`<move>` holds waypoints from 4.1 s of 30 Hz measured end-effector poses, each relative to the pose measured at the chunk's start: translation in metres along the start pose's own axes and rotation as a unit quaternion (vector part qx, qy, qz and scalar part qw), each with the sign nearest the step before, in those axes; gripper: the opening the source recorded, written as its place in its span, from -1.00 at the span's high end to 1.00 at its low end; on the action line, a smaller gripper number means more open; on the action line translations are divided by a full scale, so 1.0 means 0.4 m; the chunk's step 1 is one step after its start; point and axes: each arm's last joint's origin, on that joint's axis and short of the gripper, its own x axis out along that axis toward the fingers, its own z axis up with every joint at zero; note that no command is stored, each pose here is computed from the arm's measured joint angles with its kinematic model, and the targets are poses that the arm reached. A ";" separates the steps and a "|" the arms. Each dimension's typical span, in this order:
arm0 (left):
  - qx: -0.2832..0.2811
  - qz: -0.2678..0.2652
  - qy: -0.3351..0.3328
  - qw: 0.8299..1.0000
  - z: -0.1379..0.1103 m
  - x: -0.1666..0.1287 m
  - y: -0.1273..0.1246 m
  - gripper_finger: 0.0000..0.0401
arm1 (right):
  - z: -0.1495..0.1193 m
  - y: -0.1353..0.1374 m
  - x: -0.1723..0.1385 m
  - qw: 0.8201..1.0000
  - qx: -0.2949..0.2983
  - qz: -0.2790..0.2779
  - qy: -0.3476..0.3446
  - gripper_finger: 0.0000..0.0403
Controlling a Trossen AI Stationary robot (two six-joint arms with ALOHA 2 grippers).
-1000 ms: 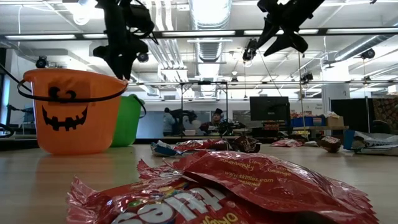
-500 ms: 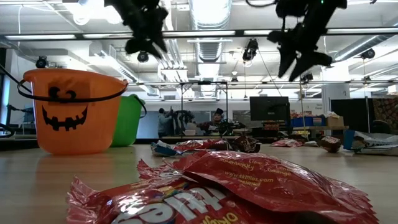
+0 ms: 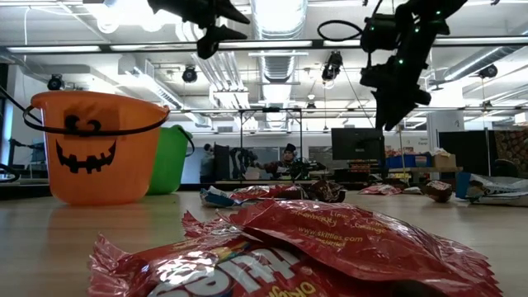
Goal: Organize candy in baskets
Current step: Put the brown chocolate into the green bucket
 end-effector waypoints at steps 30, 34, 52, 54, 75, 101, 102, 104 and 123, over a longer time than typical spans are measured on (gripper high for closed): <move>0.022 0.018 -0.023 0.999 0.022 -0.042 0.058 0.29 | 0.093 -0.172 0.237 0.976 0.071 -0.037 0.203 0.25; 0.020 0.022 -0.026 0.999 0.025 -0.048 0.065 0.29 | 0.087 -0.192 0.246 0.974 0.074 -0.038 0.213 0.26; 0.023 0.027 -0.040 0.999 0.033 -0.054 0.071 0.29 | 0.073 -0.200 0.314 0.968 0.060 -0.022 0.244 0.29; 0.024 0.027 -0.042 0.998 0.034 -0.055 0.070 0.29 | 0.075 -0.202 0.321 0.969 0.060 -0.022 0.239 0.29; 0.020 0.027 -0.042 0.999 0.034 -0.055 0.070 0.29 | 0.073 -0.206 0.367 0.966 0.077 -0.021 0.247 0.70; 0.020 0.027 -0.041 0.999 0.033 -0.054 0.070 0.29 | 0.108 -0.181 0.186 0.977 0.142 0.040 0.157 0.96; 0.019 0.028 -0.041 0.999 0.033 -0.054 0.071 0.29 | 0.111 -0.174 0.168 0.978 0.143 0.045 0.144 0.96; 0.013 0.041 -0.043 0.998 0.030 -0.050 0.073 0.29 | 0.114 -0.161 0.127 0.982 0.141 0.050 0.118 0.96; 0.039 -0.006 -0.067 0.997 0.015 0.022 -0.007 0.28 | 0.216 0.035 -0.150 0.979 0.086 0.150 -0.110 0.96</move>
